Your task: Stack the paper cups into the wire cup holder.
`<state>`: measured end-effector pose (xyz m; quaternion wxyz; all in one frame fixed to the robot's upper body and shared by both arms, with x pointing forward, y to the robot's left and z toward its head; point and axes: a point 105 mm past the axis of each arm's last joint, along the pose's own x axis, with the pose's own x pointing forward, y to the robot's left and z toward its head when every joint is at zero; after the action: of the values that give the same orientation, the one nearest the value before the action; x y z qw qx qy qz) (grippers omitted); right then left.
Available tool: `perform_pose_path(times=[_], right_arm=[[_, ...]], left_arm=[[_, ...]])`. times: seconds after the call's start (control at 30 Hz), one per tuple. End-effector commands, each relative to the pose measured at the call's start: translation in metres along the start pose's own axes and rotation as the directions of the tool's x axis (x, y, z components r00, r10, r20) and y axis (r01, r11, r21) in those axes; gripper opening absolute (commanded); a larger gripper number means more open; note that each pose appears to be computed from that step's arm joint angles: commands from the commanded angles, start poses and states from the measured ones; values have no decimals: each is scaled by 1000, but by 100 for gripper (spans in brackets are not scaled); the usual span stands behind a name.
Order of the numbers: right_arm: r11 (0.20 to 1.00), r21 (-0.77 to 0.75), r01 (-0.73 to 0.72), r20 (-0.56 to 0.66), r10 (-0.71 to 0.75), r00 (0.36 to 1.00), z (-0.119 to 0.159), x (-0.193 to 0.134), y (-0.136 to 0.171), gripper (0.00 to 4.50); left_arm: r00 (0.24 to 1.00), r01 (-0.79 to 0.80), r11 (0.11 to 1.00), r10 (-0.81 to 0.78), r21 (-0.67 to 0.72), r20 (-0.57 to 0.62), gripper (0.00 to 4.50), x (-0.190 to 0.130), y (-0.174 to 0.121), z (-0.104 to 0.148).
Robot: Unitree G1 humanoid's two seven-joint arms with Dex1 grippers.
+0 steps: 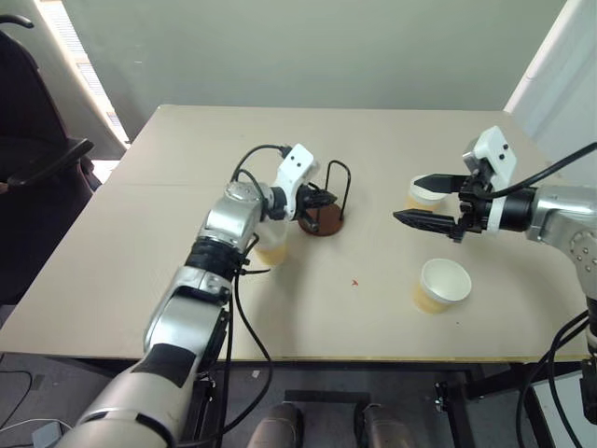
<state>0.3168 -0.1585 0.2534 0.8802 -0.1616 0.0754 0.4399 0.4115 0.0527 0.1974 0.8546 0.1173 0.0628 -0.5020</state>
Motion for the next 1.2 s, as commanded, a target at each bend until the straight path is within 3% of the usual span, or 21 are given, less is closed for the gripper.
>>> perform_pose_path(times=[0.03,0.3,0.47,0.9,1.2], right_arm=[[998,-48,34,29,-33,999,16,-20,-1,450],[999,-39,-35,-25,34,999,19,-52,15,450],[998,-41,-48,-79,45,996,15,-63,20,450],[998,-54,-45,-55,42,998,16,-53,22,450],[997,-59,-57,-59,54,997,15,-50,22,450]], left_arm=[[987,146,987,-151,69,64,1,-9,-26,22],[908,417,907,-418,62,12,1,-22,-79,10],[891,454,887,-453,80,-38,1,-20,-83,-1],[900,436,895,-431,92,-69,1,7,-82,-18],[888,456,855,-420,247,-187,291,-13,-76,-23]])
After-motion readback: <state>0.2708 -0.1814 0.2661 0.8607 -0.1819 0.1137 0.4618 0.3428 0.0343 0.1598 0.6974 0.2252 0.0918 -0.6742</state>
